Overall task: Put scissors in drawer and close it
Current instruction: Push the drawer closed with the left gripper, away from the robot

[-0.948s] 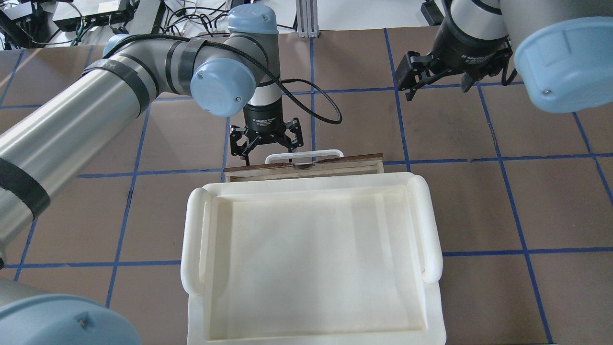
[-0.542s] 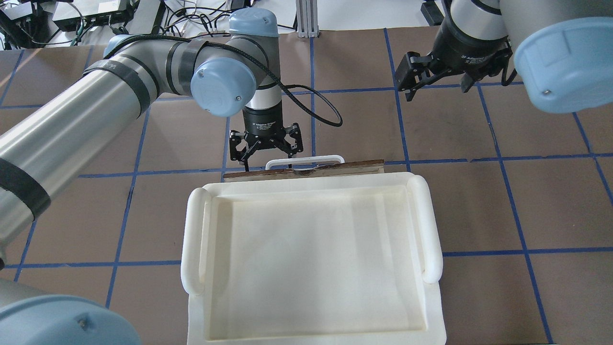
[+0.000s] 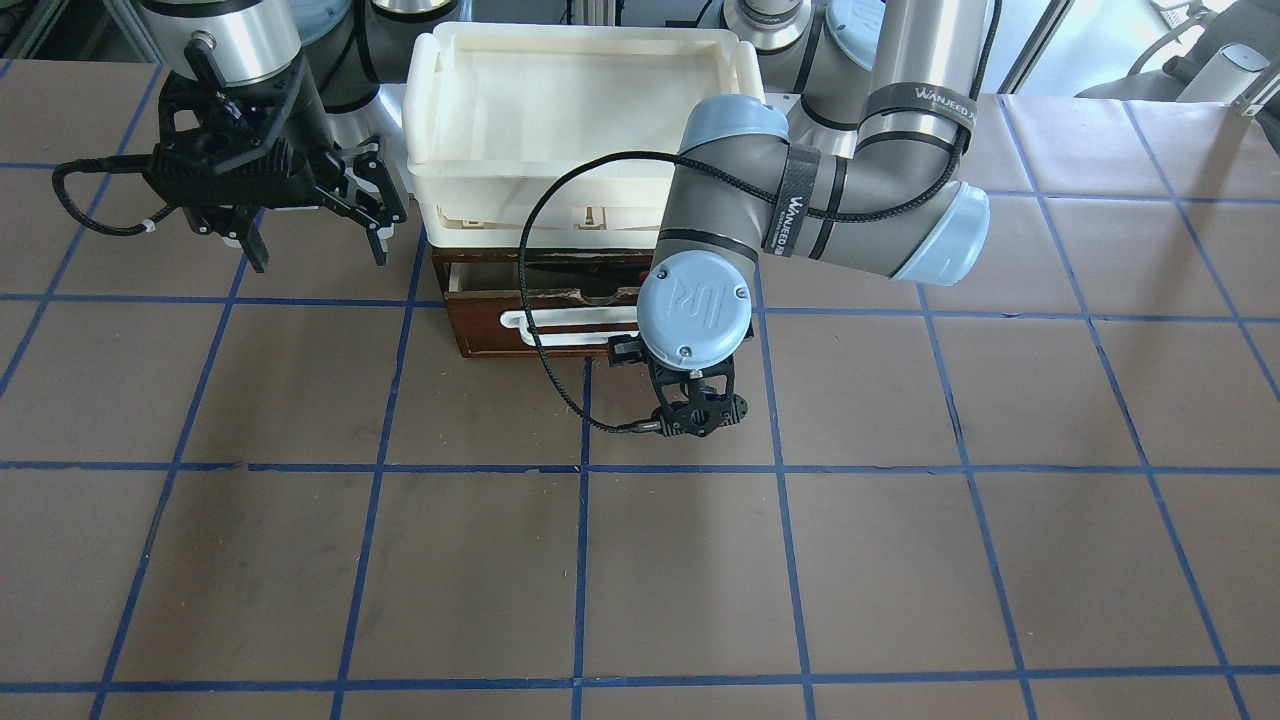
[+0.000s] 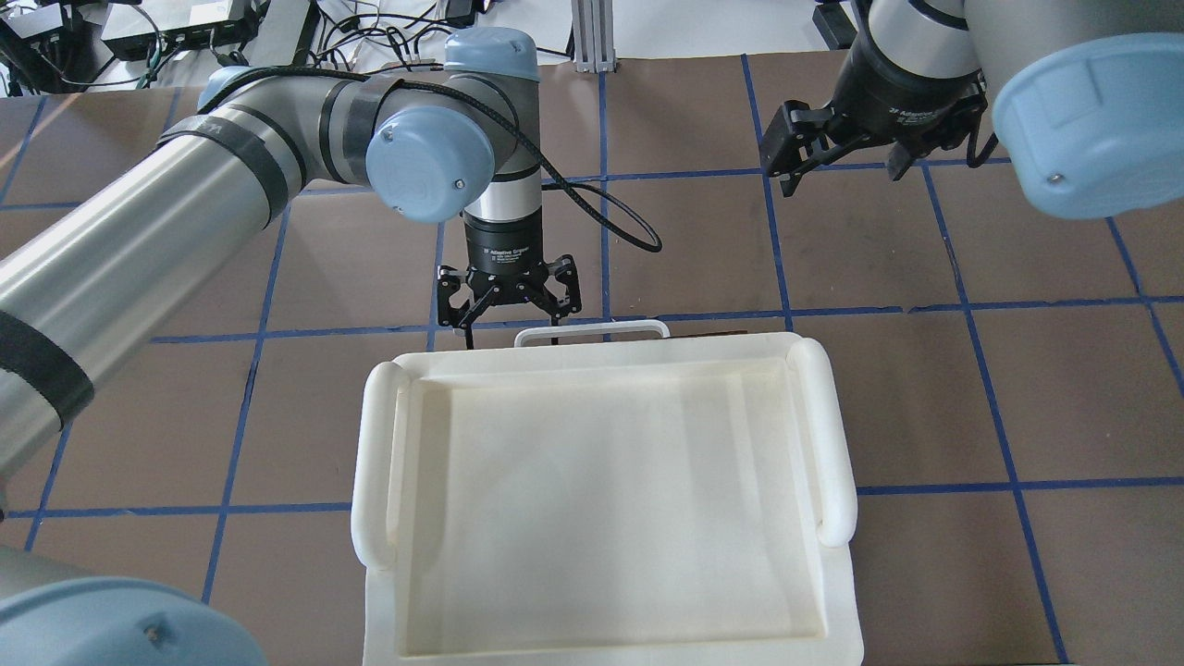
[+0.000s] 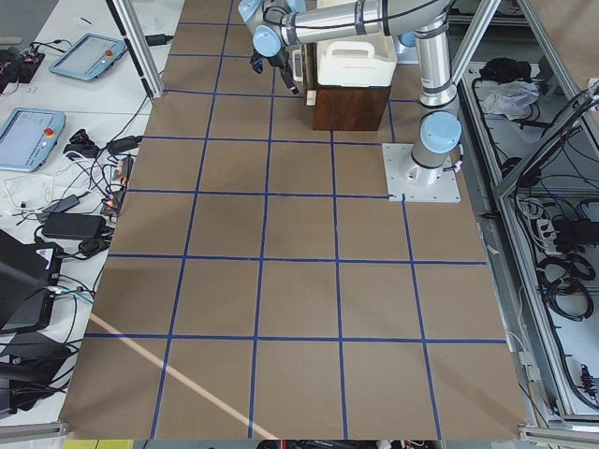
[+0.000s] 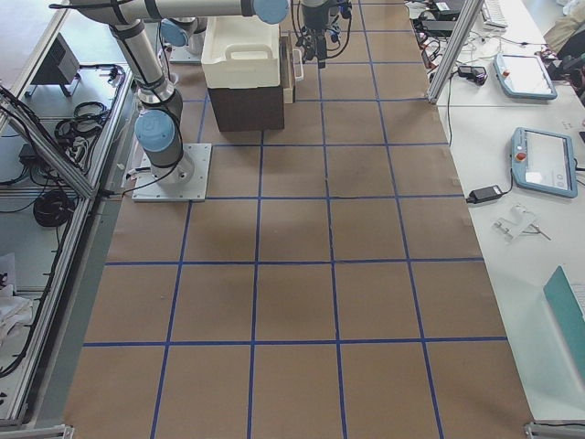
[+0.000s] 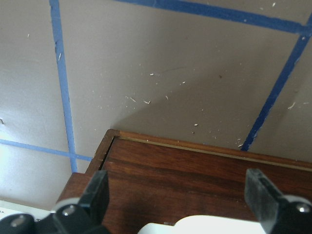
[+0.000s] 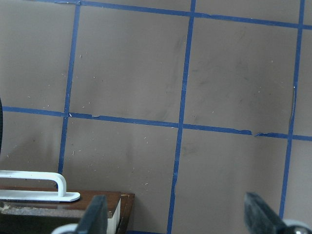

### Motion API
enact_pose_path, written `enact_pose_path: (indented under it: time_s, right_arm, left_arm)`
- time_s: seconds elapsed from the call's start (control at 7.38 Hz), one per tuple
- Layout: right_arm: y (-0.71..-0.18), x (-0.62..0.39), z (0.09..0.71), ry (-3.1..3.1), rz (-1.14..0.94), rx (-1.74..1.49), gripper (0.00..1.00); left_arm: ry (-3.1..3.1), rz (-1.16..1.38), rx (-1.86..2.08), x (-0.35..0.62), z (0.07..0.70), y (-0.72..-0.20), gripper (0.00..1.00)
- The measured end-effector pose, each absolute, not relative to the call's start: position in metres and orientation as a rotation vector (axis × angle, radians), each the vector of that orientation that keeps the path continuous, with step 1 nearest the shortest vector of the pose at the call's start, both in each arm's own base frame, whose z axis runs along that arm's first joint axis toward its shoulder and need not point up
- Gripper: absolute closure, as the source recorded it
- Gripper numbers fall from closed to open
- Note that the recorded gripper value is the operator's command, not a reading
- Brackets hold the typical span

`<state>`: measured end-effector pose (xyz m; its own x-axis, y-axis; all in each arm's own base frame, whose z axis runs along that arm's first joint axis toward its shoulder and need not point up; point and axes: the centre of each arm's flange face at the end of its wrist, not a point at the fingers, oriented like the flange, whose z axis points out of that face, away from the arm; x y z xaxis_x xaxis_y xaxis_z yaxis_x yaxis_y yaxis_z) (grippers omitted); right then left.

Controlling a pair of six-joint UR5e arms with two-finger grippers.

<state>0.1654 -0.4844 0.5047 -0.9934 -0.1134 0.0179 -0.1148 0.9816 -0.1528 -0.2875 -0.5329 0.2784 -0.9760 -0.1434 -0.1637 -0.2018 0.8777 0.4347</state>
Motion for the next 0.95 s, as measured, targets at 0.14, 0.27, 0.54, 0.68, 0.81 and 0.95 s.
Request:
enact_pose_path:
  time_s: [0.14,0.27,0.54,0.68,0.81,0.95]
  right_arm:
    - [-0.484,0.165,0.505,-3.118,0.241,0.180,0.00]
    - [-0.484,0.165,0.505,-3.118,0.240,0.179,0.00]
    - [-0.484,0.165,0.504,-3.118,0.237,0.177,0.00]
    - [-0.484,0.165,0.504,-3.118,0.237,0.176,0.00]
    - [-0.484,0.165,0.504,-3.119,0.236,0.174,0.00]
    - [-0.484,0.165,0.504,-3.119,0.235,0.172,0.00]
  left_arm:
    - [2.912,0.715,-0.268,-0.288,0.276,-0.531,0.00]
    - [2.901,0.735,-0.267,-0.287,0.275,-0.528,0.00]
    - [2.883,0.770,-0.262,-0.288,0.272,-0.524,0.00]
    - [2.876,0.780,-0.255,-0.290,0.270,-0.521,0.00]
    - [2.870,0.788,-0.247,-0.293,0.269,-0.519,0.00]
    - [2.865,0.796,-0.241,-0.295,0.269,-0.517,0.00]
